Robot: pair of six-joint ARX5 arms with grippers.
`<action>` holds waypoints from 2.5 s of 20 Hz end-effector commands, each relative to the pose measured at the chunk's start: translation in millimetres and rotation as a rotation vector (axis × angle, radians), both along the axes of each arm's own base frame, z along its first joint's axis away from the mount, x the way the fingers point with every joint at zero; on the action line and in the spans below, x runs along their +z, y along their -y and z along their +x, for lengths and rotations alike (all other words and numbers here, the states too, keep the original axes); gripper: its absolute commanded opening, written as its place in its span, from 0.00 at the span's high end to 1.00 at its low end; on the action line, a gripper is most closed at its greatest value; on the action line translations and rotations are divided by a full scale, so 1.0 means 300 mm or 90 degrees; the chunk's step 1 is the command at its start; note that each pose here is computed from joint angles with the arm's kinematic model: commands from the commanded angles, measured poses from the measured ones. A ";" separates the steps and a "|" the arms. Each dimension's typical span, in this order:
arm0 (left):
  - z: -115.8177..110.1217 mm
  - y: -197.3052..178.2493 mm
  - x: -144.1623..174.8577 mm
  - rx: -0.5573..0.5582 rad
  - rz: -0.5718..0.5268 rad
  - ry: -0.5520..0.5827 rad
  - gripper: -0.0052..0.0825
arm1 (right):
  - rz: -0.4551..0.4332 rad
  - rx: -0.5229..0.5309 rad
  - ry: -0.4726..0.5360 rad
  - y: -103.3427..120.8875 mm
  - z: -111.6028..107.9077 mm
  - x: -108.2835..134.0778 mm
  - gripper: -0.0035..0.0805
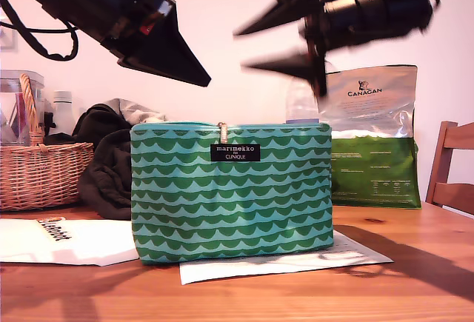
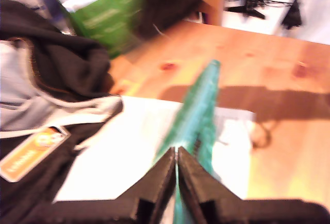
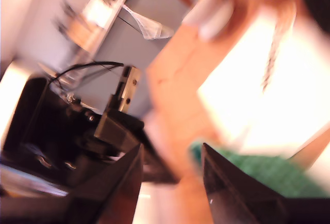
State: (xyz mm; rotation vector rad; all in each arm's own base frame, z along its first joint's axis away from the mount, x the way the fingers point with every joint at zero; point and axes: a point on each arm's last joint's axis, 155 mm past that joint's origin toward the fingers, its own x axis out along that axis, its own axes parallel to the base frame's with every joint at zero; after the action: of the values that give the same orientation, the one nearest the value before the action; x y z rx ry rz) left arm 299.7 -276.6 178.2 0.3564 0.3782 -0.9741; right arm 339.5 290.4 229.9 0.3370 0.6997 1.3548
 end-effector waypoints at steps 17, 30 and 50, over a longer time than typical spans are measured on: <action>-0.067 -0.020 -0.073 -0.028 0.009 -0.093 0.96 | -0.462 0.185 0.499 0.107 -0.016 -0.349 0.57; -0.140 0.048 -0.124 0.056 -0.076 -0.304 0.82 | -0.487 0.207 0.455 0.120 -0.032 -0.424 0.86; -0.085 0.075 -0.171 0.166 -0.422 -0.367 0.97 | -0.485 0.198 0.444 0.115 -0.033 -0.423 0.88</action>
State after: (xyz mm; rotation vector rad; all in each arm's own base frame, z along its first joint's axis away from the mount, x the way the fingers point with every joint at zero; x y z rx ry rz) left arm 276.1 -298.9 140.0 -0.5511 0.5324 -0.8912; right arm 333.2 253.4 106.5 -0.8641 0.6094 1.2678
